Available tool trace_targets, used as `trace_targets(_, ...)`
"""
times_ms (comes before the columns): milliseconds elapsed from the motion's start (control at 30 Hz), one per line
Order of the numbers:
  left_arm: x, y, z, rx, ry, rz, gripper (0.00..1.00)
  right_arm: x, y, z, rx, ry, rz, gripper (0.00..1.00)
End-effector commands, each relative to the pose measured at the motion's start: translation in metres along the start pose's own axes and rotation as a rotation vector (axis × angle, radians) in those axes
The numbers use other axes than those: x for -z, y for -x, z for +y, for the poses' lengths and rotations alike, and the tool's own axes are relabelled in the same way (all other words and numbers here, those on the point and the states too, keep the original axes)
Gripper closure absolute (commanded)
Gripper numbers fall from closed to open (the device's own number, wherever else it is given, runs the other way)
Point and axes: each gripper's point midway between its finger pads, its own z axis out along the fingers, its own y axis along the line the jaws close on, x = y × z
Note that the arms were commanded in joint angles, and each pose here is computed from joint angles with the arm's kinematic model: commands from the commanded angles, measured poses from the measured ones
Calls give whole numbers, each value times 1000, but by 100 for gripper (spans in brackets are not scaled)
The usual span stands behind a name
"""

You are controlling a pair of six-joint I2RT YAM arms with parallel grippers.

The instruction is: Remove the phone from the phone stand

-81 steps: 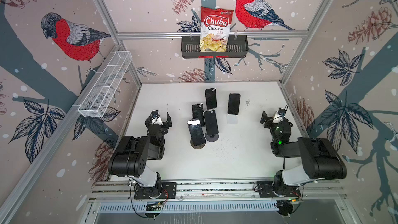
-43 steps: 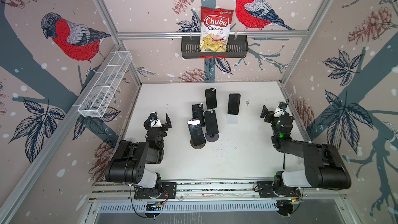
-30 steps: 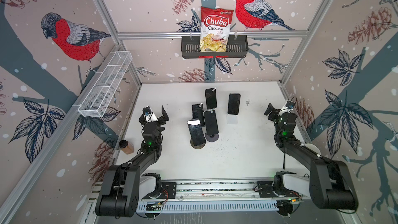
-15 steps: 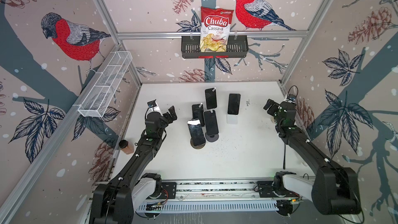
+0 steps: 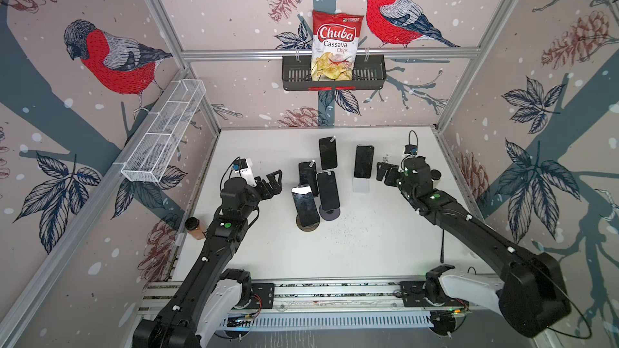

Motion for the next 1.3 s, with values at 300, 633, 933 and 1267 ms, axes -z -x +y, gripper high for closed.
trace_targets(300, 13, -5, -43, 83, -272, -15, 1, -9, -38, 78, 32, 118, 133, 1)
trace_targets(633, 15, -11, -61, 92, -376, 16, 1, -14, -66, 128, 138, 129, 180, 1)
trace_targets(933, 8, -17, -58, 77, -363, 60, 1, -12, -85, 165, 208, 182, 196, 1)
trace_targets(1267, 6, -23, -55, 66, -351, 79, 1, -13, -103, 186, 267, 199, 206, 1)
